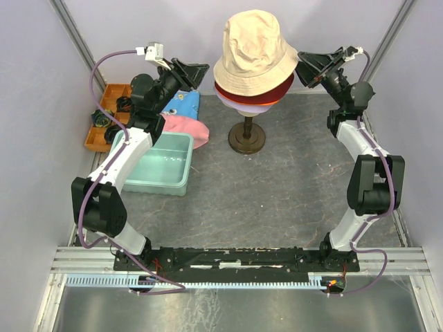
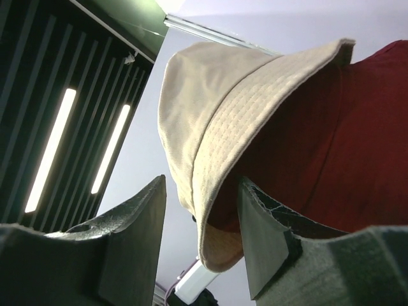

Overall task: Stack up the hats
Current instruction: Stack the hat on the hat.

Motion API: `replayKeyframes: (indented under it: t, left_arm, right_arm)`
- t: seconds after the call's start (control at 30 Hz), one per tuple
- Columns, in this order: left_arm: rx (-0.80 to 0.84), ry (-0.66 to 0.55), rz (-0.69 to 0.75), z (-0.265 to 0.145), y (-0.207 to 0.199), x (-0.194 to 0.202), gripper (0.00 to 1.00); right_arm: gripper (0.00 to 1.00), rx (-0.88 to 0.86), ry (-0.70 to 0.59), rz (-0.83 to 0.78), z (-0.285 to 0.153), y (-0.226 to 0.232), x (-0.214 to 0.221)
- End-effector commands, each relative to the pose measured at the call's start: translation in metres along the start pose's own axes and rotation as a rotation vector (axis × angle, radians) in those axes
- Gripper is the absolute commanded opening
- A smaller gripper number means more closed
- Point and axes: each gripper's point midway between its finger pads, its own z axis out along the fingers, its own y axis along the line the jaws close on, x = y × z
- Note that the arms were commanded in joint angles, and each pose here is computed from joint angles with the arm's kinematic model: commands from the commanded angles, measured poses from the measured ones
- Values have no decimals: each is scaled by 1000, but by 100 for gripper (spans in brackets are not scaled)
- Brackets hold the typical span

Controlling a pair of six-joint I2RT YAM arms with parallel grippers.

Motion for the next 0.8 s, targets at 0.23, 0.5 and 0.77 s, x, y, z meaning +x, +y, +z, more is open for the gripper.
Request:
replayKeyframes:
  t: [0.23,0.5,0.77]
  left_arm:
    - [31,-6,9,3,-11,-14,61]
    - [19,69,-92,-11,-11,5,79]
    - [164,95,-336,-2,-38,7,85]
  right_arm:
    - [3,-87,51,-46,14,23,17]
    - [0,-88,50,-41,13,21,18]
    - [0,-74,56,-36,13,19,18]
